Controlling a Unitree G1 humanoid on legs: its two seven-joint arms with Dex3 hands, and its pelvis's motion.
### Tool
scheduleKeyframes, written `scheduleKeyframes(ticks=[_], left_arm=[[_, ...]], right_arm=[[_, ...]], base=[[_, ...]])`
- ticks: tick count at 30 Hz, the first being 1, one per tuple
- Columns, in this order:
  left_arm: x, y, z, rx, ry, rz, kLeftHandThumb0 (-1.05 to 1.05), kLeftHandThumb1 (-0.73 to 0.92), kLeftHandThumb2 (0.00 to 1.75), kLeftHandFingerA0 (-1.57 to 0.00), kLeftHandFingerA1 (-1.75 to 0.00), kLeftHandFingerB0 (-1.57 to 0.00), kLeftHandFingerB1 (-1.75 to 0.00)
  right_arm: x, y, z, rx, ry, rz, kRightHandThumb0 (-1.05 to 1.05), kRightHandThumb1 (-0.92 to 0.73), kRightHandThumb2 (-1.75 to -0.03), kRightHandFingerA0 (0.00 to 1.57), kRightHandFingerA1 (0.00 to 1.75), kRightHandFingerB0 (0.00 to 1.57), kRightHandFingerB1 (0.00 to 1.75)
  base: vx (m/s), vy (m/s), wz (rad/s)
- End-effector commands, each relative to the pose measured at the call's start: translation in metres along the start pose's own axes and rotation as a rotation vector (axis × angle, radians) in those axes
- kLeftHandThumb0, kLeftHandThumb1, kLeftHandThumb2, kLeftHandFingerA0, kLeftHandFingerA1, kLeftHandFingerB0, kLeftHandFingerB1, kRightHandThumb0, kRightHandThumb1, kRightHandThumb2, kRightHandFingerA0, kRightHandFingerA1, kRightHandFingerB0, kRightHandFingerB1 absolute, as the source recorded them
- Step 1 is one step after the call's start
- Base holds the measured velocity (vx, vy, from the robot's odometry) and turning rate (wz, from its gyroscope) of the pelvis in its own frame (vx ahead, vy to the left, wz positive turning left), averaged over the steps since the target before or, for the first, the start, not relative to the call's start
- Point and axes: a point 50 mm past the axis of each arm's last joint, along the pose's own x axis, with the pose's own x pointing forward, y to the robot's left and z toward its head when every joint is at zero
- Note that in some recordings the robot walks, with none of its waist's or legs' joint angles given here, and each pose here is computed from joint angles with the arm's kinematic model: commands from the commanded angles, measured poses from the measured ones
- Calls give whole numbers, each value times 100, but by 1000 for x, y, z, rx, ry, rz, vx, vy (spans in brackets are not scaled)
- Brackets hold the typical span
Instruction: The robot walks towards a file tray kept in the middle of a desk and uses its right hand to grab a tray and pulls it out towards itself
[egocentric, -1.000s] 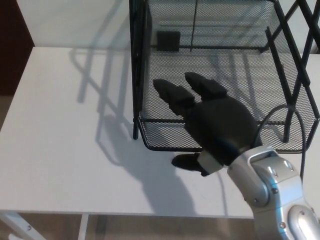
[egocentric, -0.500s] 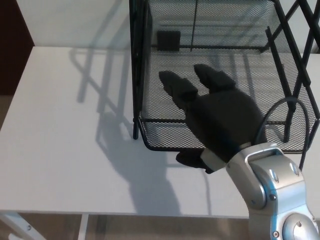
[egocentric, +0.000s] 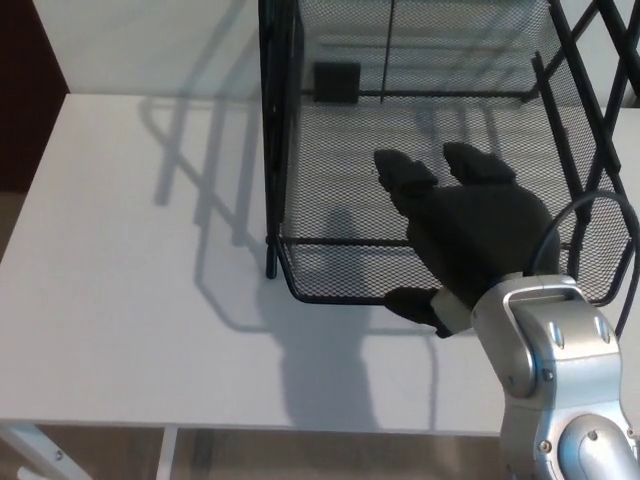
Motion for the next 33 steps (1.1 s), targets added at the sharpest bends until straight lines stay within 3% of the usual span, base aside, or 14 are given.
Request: scheduleKeyframes(ticks=[1, 12, 15, 24, 33], left_arm=[[0, 4, -3, 36, 39, -14, -15, 51, 56, -50, -44, -41, -39], [-3, 1, -7, 25, 48, -30, -13, 53, 56, -48, -44, -39, -38], [-2, 2, -6, 15, 49, -33, -13, 52, 56, -48, -44, -40, -39], [-4, 0, -8, 29, 49, -39, -11, 54, 55, -50, -44, -39, -37], [-4, 1, -7, 33, 51, -36, -15, 51, 56, -48, -44, -39, -38]], right_arm=[[2, 13, -11, 9, 72, 71, -67, -42, -75, 0, 11, 0, 5], [-6, 21, -12, 33, 52, 127, -67, -41, -76, 0, 14, 2, 8], [-18, 7, -5, 57, 7, 97, -73, -44, -77, 0, 9, 0, 0], [-55, -41, 10, 61, -109, -55, -85, -52, -85, 0, 10, 0, 0], [-66, -54, 13, 69, -136, -87, -84, -52, -84, 0, 9, 0, 0]], base=[[0, 0, 0], [0, 0, 0], [0, 0, 0], [0, 0, 0], [0, 0, 0]])
